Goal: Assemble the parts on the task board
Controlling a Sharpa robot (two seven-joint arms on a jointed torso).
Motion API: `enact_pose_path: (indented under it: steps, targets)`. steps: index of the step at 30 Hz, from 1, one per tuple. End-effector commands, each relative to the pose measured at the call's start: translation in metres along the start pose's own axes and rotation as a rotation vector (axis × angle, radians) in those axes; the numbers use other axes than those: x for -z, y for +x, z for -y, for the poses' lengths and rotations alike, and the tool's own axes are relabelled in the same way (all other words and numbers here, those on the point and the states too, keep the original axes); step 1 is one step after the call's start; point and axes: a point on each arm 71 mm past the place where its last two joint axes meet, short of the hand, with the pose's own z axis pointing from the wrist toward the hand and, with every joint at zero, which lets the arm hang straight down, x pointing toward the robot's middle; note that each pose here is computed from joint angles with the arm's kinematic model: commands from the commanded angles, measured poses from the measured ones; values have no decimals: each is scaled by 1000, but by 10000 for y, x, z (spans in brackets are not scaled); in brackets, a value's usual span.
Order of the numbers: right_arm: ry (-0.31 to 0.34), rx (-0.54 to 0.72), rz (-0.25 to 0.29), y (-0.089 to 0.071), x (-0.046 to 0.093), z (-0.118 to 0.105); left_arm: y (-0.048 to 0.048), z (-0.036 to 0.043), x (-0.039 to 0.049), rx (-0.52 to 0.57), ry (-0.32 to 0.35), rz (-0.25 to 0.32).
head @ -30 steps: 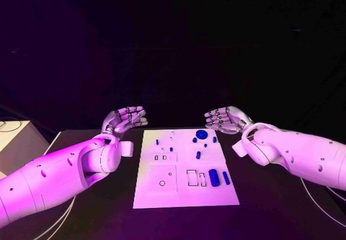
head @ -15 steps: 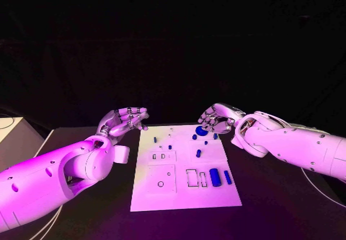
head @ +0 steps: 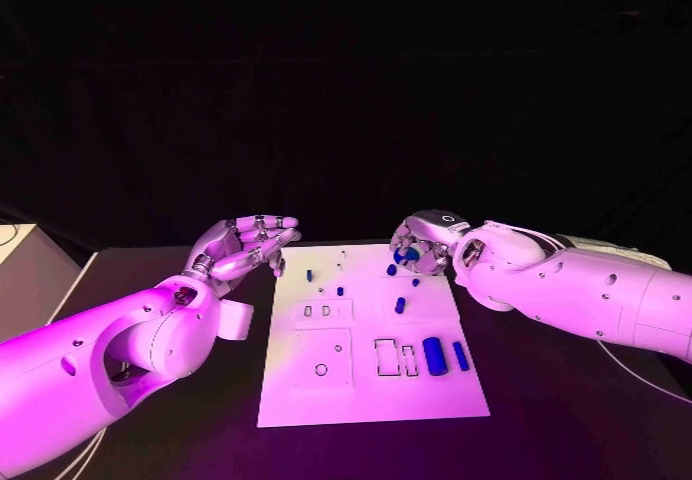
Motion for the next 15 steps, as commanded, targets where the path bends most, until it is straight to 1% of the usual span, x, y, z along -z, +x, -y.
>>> enact_pose_path:
  steps: [1,9,15]
  targets:
    - [32,89,-38,24,-21,11,42,37,8,-12,12,-43]
    - [56,116,-62,45,-58,31,37,80,27,-13,14,-44]
    - [83,125,-77,56,-78,75,30,84,24,-18,8,-32]
